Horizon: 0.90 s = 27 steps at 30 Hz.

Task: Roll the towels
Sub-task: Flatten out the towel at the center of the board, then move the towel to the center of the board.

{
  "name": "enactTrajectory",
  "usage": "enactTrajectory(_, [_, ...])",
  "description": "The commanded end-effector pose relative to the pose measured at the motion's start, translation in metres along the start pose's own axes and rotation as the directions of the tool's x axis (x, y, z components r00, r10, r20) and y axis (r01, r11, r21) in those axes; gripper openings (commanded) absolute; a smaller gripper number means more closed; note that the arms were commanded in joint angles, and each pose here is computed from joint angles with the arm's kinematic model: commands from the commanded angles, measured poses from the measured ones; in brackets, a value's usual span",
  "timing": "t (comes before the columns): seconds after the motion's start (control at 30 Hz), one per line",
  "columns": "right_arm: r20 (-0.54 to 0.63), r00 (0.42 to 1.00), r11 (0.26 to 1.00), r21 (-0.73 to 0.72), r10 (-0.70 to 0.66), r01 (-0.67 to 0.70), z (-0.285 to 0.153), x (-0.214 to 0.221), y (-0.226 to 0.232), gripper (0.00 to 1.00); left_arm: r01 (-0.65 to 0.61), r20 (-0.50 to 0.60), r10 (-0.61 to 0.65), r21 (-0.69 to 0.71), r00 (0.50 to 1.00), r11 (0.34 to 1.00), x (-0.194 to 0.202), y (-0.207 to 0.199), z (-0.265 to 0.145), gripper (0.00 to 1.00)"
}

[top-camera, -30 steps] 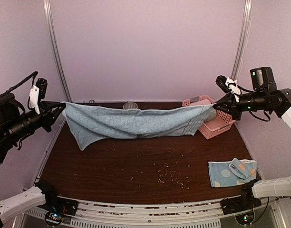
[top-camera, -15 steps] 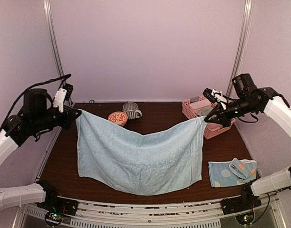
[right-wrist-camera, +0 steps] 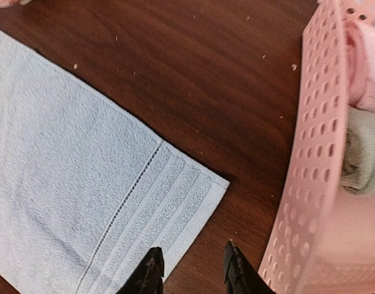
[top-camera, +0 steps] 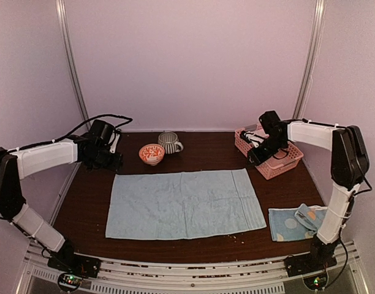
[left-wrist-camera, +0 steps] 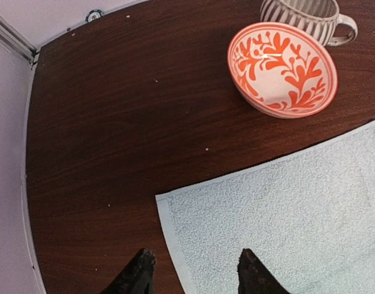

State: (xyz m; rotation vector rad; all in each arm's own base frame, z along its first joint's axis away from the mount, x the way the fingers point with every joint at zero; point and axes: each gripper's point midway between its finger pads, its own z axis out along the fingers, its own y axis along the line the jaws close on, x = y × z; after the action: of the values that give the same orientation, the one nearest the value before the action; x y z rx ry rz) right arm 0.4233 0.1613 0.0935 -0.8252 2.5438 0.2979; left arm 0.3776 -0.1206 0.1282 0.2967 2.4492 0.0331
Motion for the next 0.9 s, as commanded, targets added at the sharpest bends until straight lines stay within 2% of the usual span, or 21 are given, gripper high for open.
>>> enactTrajectory(0.0, [0.131,0.991,0.997,0.080,-0.014,0.003,-0.055,-0.021,0.000,0.36,0.090,0.072,-0.094,0.052,0.993,0.995,-0.010,0.000,-0.038,0.50])
enactTrajectory(0.1, [0.072,0.992,0.994,0.036,-0.105,0.102,-0.063,0.009,0.027,0.34,0.123,-0.055,-0.116,0.138,0.992,0.983,0.031,-0.015,-0.039,0.46])
enactTrajectory(0.2, [-0.043,0.964,0.964,-0.038,-0.264,0.262,-0.060,0.053,0.060,0.29,0.168,-0.214,-0.122,0.214,0.969,0.962,0.076,-0.034,-0.041,0.31])
enactTrajectory(0.27, [-0.103,0.926,0.930,-0.105,-0.363,0.352,-0.057,0.086,0.082,0.26,0.188,-0.304,-0.102,0.268,0.947,0.945,0.100,-0.048,-0.046,0.00])
enactTrajectory(0.37, [-0.168,0.870,0.885,-0.142,-0.463,0.444,-0.050,0.122,0.104,0.22,0.209,-0.444,-0.039,0.341,0.895,0.917,0.136,-0.070,-0.056,0.00])
enactTrajectory(0.47, [-0.268,0.802,0.844,-0.107,-0.533,0.526,-0.036,0.156,0.107,0.18,0.218,-0.508,-0.026,0.322,0.861,0.922,0.158,-0.077,-0.054,0.00])
enactTrajectory(0.67, [-0.324,0.768,0.823,-0.064,-0.552,0.565,-0.019,0.171,0.096,0.15,0.219,-0.587,-0.032,0.251,0.809,0.943,0.194,-0.079,-0.036,0.00])
enactTrajectory(0.87, [-0.377,0.720,0.796,-0.084,-0.582,0.600,-0.005,0.192,0.098,0.14,0.253,-0.673,-0.080,0.162,0.735,0.954,0.230,-0.073,-0.028,0.00])
